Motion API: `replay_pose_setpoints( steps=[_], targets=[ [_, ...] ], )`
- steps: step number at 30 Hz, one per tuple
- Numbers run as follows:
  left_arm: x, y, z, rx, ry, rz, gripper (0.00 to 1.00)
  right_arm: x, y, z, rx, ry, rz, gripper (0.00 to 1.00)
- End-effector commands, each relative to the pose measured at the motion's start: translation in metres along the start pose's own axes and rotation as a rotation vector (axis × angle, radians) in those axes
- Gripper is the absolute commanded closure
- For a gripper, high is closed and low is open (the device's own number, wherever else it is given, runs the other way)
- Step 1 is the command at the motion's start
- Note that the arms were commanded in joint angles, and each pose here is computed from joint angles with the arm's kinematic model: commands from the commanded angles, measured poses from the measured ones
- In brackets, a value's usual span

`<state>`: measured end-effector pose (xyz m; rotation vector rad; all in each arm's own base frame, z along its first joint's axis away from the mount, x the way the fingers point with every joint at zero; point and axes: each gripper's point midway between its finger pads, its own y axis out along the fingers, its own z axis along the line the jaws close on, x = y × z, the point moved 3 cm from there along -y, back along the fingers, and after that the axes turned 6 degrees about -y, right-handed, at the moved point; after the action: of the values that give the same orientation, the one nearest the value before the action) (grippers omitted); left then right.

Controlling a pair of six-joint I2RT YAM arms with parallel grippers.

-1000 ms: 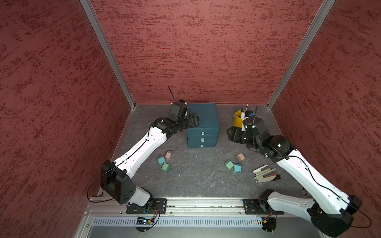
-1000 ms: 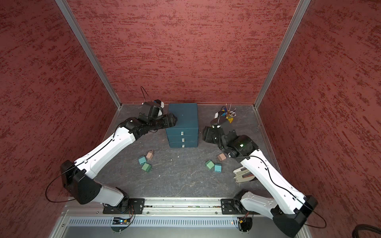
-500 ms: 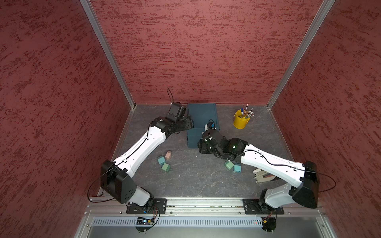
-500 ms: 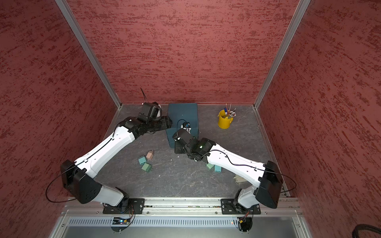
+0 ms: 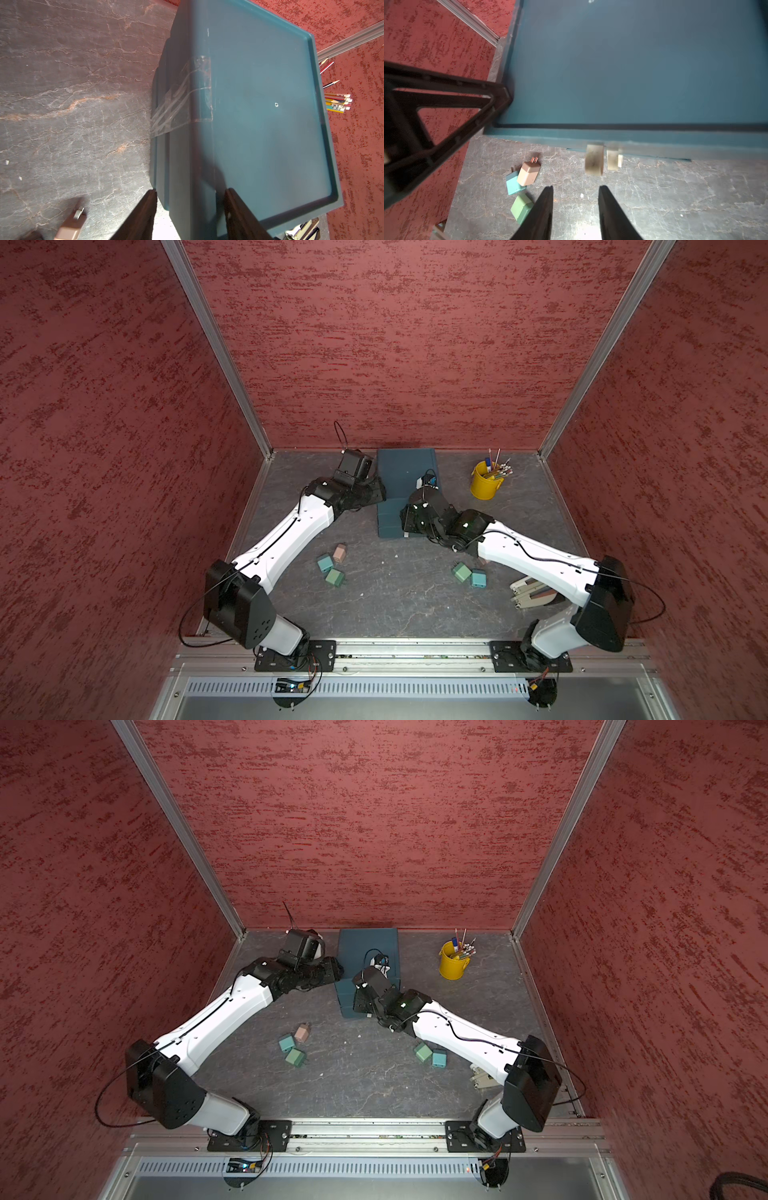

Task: Place the plugs into the drawer by color
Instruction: Open the drawer in the storage box.

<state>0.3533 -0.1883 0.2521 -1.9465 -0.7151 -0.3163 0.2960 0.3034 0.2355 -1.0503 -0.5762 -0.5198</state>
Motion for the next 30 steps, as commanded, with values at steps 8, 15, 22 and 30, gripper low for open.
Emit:
replay_pose_setpoints(
  steps=[8, 15, 22, 30],
  targets=[
    [-0.005, 0.012, 0.005, 0.017, 0.022, 0.025, 0.48, 0.02, 0.011, -0.016, -0.039, 0.056, -0.066, 0.64],
    [-0.005, 0.014, 0.006, 0.022, 0.028, 0.03, 0.5, 0.018, 0.02, -0.016, -0.041, 0.03, -0.047, 0.7],
    [-0.005, 0.014, 0.006, 0.025, 0.034, 0.028, 0.51, 0.017, 0.02, -0.017, -0.036, 0.025, -0.05, 0.78],
    [-0.005, 0.018, 0.006, 0.021, 0.026, 0.034, 0.51, 0.007, 0.016, -0.025, -0.042, 0.0, -0.043, 1.0]
  ],
)
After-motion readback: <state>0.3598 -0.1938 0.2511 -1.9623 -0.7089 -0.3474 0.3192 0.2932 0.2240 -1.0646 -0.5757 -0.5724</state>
